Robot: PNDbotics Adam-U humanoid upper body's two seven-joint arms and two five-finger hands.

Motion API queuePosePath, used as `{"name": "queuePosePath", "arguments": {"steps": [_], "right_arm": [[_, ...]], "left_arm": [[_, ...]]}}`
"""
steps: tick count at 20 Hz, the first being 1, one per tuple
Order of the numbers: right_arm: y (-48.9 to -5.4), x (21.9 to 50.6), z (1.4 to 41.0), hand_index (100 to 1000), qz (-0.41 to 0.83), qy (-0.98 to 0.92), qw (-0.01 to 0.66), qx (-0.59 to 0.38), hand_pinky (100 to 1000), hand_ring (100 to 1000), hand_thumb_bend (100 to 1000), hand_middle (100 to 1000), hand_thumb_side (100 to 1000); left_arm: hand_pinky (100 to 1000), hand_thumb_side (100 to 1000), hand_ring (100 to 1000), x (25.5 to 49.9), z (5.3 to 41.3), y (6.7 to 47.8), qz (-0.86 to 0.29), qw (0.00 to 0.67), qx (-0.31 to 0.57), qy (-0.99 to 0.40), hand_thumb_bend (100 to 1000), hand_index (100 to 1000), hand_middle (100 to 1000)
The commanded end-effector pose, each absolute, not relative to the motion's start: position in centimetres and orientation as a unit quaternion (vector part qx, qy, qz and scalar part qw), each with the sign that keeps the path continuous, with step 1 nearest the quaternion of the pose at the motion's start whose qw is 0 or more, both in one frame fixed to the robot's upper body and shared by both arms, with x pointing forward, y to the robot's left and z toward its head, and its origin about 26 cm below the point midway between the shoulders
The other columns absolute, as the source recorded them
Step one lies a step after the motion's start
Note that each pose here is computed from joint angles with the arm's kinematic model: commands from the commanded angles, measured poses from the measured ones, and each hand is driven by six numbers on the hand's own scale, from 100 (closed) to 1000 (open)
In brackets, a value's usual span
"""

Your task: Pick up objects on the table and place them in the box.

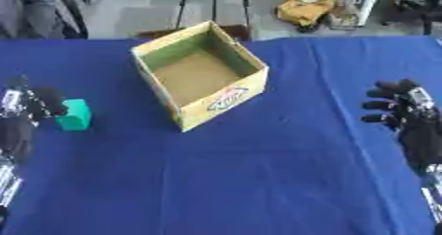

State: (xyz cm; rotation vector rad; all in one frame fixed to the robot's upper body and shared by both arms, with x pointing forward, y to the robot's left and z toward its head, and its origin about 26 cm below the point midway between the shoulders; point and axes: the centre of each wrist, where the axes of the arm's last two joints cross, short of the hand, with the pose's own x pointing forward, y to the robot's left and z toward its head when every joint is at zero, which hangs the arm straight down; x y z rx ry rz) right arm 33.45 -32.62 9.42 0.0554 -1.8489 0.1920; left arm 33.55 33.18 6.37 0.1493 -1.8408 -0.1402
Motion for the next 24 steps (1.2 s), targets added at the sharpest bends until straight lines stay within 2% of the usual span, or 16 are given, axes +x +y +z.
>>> {"name": "queuePosePath", "arguments": {"steps": [1,10,12,13,14,15,16,17,19,21,24], "right_arm": [[-33.0,33.5,10.5,817,0.090,-0.805,0.586,0.015,608,698,100,695,905],[-33.1,33.5,10.5,817,0.090,-0.805,0.587,0.016,609,698,100,695,905],[-33.1,33.5,10.5,817,0.090,-0.804,0.587,0.015,609,698,100,695,906],[-33.1,33.5,10.5,817,0.090,-0.804,0.587,0.015,609,698,100,695,905],[-33.1,33.5,10.4,818,0.091,-0.804,0.588,0.015,609,698,100,695,905],[-33.1,33.4,10.4,817,0.091,-0.803,0.588,0.014,609,698,100,695,905],[-33.2,33.4,10.4,818,0.092,-0.803,0.589,0.014,609,698,100,695,905],[-33.2,33.4,10.4,818,0.092,-0.802,0.589,0.013,609,698,100,694,905],[-33.2,33.4,10.3,818,0.094,-0.801,0.591,0.013,609,698,100,694,905],[-33.2,33.4,10.2,818,0.095,-0.800,0.592,0.014,609,698,100,695,906],[-33.2,33.3,10.1,818,0.099,-0.798,0.594,0.015,609,698,100,694,905]], "left_arm": [[650,1000,576,33.6,7.8,33.8,-0.067,0.585,0.076,-0.804,362,678,543],[650,1000,576,33.6,7.8,33.9,-0.069,0.585,0.078,-0.804,350,679,543],[651,1000,579,33.7,8.3,34.3,-0.084,0.580,0.099,-0.804,306,681,546],[652,976,583,33.7,8.8,34.6,-0.100,0.574,0.118,-0.804,250,690,551],[654,880,587,33.9,9.5,35.0,-0.124,0.566,0.143,-0.802,256,706,558],[655,691,595,34.0,10.4,35.5,-0.154,0.557,0.174,-0.798,218,740,570],[657,615,601,34.2,11.6,36.2,-0.189,0.545,0.214,-0.788,224,750,577],[661,496,614,34.4,12.6,36.6,-0.224,0.534,0.249,-0.776,294,769,596],[674,363,639,34.9,14.9,37.4,-0.309,0.508,0.315,-0.740,420,789,620],[676,275,647,35.6,17.2,38.0,-0.388,0.479,0.368,-0.696,454,790,626],[683,212,666,36.8,19.7,38.5,-0.478,0.451,0.413,-0.631,520,793,637]]}}
